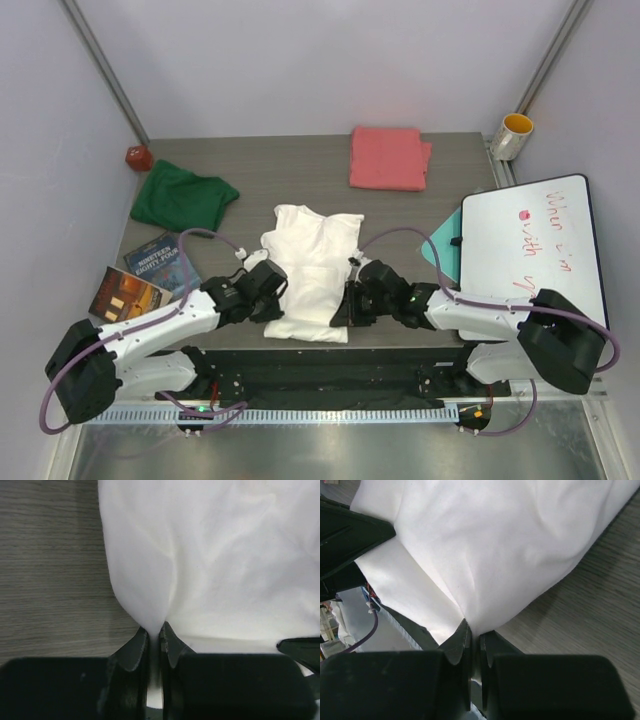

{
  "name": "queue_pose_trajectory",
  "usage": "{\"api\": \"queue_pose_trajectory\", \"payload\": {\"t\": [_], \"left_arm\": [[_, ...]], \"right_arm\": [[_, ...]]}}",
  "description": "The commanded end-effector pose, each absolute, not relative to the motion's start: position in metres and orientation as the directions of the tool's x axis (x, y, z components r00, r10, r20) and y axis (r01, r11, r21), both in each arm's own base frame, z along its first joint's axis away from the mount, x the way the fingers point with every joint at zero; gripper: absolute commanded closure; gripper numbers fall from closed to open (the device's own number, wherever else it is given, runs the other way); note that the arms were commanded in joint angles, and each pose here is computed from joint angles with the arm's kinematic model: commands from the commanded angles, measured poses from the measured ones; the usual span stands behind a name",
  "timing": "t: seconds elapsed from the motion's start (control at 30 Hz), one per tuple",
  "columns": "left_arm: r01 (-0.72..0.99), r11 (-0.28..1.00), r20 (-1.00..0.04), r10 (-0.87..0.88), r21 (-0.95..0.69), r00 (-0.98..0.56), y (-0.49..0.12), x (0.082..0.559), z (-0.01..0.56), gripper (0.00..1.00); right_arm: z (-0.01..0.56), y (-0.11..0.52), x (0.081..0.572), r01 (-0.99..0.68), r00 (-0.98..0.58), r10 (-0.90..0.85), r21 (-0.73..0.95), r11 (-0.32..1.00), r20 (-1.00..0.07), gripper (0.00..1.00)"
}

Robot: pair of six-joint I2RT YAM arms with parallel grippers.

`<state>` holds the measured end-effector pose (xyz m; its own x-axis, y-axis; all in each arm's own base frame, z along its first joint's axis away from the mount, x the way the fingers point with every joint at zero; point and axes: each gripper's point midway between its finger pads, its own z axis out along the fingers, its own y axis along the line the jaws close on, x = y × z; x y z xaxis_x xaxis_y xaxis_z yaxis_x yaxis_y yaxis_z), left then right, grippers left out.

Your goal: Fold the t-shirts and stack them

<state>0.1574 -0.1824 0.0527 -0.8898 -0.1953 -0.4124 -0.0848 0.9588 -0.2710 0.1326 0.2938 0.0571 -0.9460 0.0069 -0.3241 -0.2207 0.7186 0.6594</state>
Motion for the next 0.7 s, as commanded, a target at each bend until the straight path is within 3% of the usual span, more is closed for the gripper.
{"api": "queue_pose_trajectory", "payload": {"t": [0.0, 0.3, 0.43, 0.67], "left_arm": [[-0.106, 0.973, -0.487, -0.195, -0.204, -0.851, -0.162, 0.186, 0.068, 0.92], [-0.133, 0.968, -0.512, -0.227, -0.214, -0.828, -0.155, 0.236, 0.103, 0.91], [-0.126, 0.967, -0.532, -0.228, -0.222, -0.815, -0.158, 0.257, 0.116, 0.86], [-0.126, 0.963, -0.543, -0.238, -0.236, -0.805, -0.172, 0.308, 0.126, 0.86]], "right_arm": [[0.07, 0.3, 0.15, -0.267, -0.923, -0.007, 0.628, 0.731, -0.384, 0.95], [0.107, 0.305, 0.196, -0.315, -0.887, 0.0, 0.605, 0.731, -0.462, 0.94], [0.12, 0.298, 0.227, -0.288, -0.883, 0.047, 0.62, 0.73, -0.466, 0.94], [0.131, 0.291, 0.281, -0.269, -0.871, 0.094, 0.628, 0.73, -0.483, 0.94]]}}
